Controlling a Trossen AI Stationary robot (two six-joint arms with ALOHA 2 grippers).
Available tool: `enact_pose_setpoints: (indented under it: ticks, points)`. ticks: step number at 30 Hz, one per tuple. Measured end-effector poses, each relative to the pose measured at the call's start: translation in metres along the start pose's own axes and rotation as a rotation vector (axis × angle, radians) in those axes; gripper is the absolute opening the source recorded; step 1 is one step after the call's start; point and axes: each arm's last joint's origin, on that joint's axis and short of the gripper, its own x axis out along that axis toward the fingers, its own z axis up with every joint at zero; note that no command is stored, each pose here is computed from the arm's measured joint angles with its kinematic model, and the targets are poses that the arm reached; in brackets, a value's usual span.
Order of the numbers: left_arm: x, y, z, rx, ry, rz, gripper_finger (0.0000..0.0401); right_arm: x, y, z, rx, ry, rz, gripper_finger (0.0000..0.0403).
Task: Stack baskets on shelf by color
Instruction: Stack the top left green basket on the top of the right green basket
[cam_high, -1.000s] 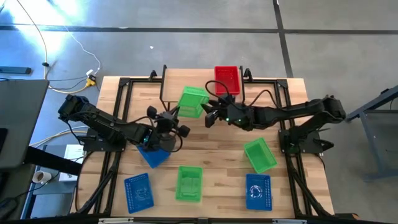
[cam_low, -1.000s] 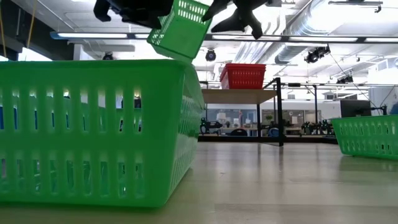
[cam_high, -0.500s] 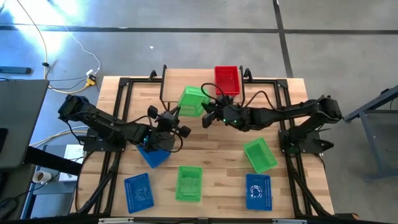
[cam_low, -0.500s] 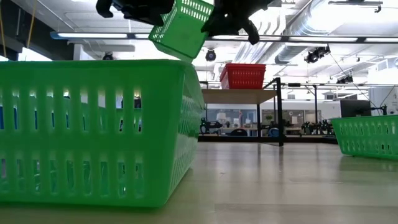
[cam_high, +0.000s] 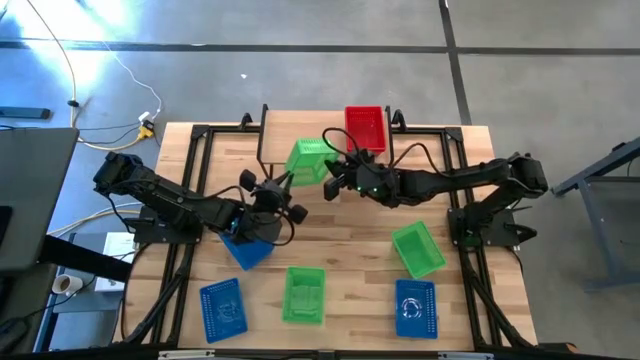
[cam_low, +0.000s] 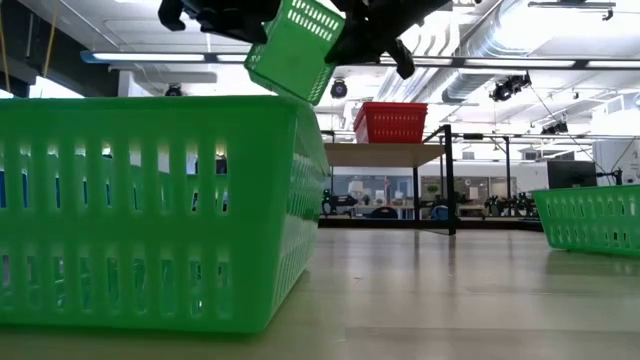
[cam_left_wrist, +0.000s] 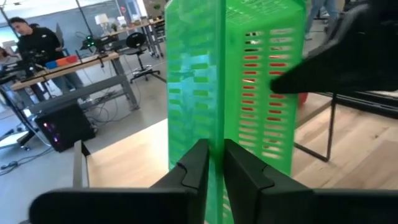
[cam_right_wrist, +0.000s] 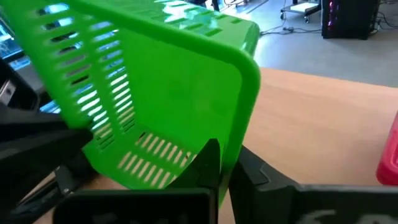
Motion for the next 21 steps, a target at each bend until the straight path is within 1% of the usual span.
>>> enact_pose_setpoints:
  ticks: [3,6,13,21]
  points:
    - [0.0,-0.001,0.0,0.03,0.006,-0.018,0.0057,0.0,0.0,0.0,-0.004,0.003,0.001,0.0001]
    - [0.0,-0.002,-0.001,0.052,0.023,-0.072,0.0076,0.0,0.0,0.0,-0.007,0.0,-0.005,0.0001]
    - [-0.007,-0.005,-0.001,0.073,0.033,-0.15,0.0125,-0.002,-0.002,-0.002,-0.028,0.015,-0.032,0.0001]
    - [-0.022,0.004,0.01,0.087,0.004,-0.194,0.0159,-0.008,-0.008,-0.002,-0.066,0.055,-0.072,0.0]
